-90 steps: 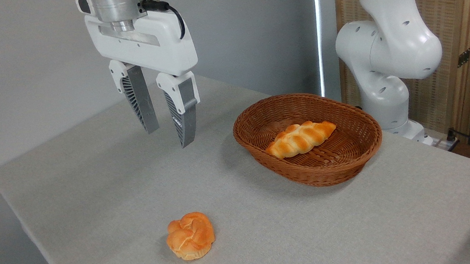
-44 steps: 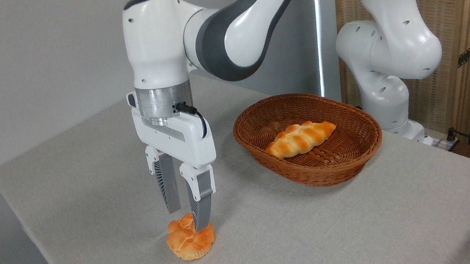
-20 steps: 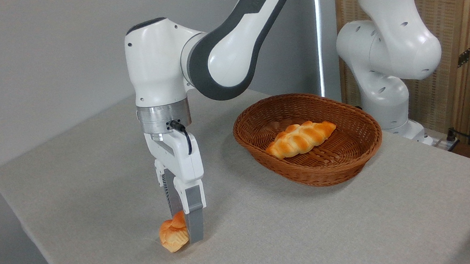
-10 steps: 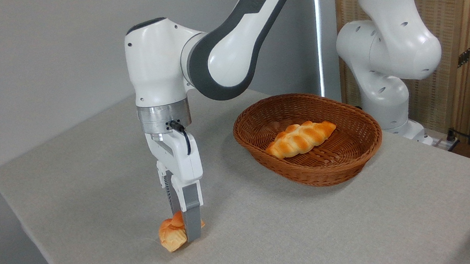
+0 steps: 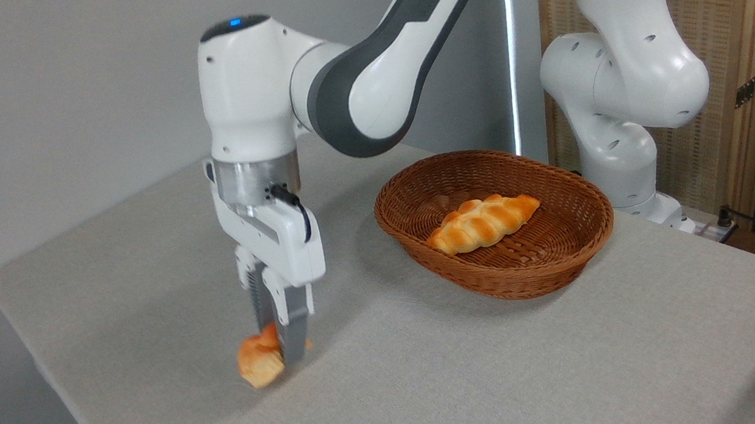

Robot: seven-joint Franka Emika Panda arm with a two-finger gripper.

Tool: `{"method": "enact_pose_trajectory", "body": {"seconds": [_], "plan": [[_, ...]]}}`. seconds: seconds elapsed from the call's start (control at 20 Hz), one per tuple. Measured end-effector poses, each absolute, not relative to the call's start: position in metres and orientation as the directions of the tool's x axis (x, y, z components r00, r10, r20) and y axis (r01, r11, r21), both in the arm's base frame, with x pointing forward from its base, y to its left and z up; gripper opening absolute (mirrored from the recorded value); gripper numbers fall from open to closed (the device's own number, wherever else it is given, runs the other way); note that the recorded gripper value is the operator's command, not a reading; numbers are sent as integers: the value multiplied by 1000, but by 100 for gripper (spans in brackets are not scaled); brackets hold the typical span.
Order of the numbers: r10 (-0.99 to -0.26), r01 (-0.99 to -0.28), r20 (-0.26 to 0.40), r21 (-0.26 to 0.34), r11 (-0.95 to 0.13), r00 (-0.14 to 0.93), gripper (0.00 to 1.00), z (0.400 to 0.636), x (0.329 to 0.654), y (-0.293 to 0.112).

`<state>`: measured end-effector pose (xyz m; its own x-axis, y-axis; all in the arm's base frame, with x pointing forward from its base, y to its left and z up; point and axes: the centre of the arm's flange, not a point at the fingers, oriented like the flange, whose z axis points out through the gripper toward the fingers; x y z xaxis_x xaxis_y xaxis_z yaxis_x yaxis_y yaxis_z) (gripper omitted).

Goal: Put bread into the basket
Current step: 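Carry the held roll over the wicker basket beside the croissant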

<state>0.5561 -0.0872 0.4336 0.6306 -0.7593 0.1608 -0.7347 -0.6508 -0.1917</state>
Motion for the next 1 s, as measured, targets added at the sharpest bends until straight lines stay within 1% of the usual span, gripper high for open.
{"method": "enact_pose_trajectory", "body": {"seconds": [0.05, 0.1, 0.2, 0.25, 0.35, 0.4, 0.5, 0.6, 0.65, 0.75, 0.8, 0.9, 1.0], "plan": [[-740, -721, 185, -168, -672, 647, 43, 445, 556, -88], [-723, -712, 193, -136, -689, 663, 43, 458, 555, -88], [-705, -705, 180, -75, -705, 686, 43, 484, 550, -88], [-703, -705, 168, -54, -707, 691, 43, 497, 546, -88], [-705, -709, 146, -31, -705, 694, 43, 522, 535, -86], [-711, -715, 129, -19, -699, 691, 43, 532, 526, -85], [-749, -753, 85, 12, -658, 657, 43, 552, 504, -78], [-802, -804, 52, 55, -592, 595, 43, 571, 480, -52], [-828, -829, 50, 75, -554, 558, 43, 580, 466, -33], [-866, -867, 71, 102, -488, 496, 43, 590, 437, 3], [-881, -883, 86, 110, -456, 465, 44, 591, 422, 15], [-905, -908, 102, 125, -400, 413, 45, 586, 394, 22], [-924, -924, 98, 147, -353, 369, 47, 574, 371, 19]]}}
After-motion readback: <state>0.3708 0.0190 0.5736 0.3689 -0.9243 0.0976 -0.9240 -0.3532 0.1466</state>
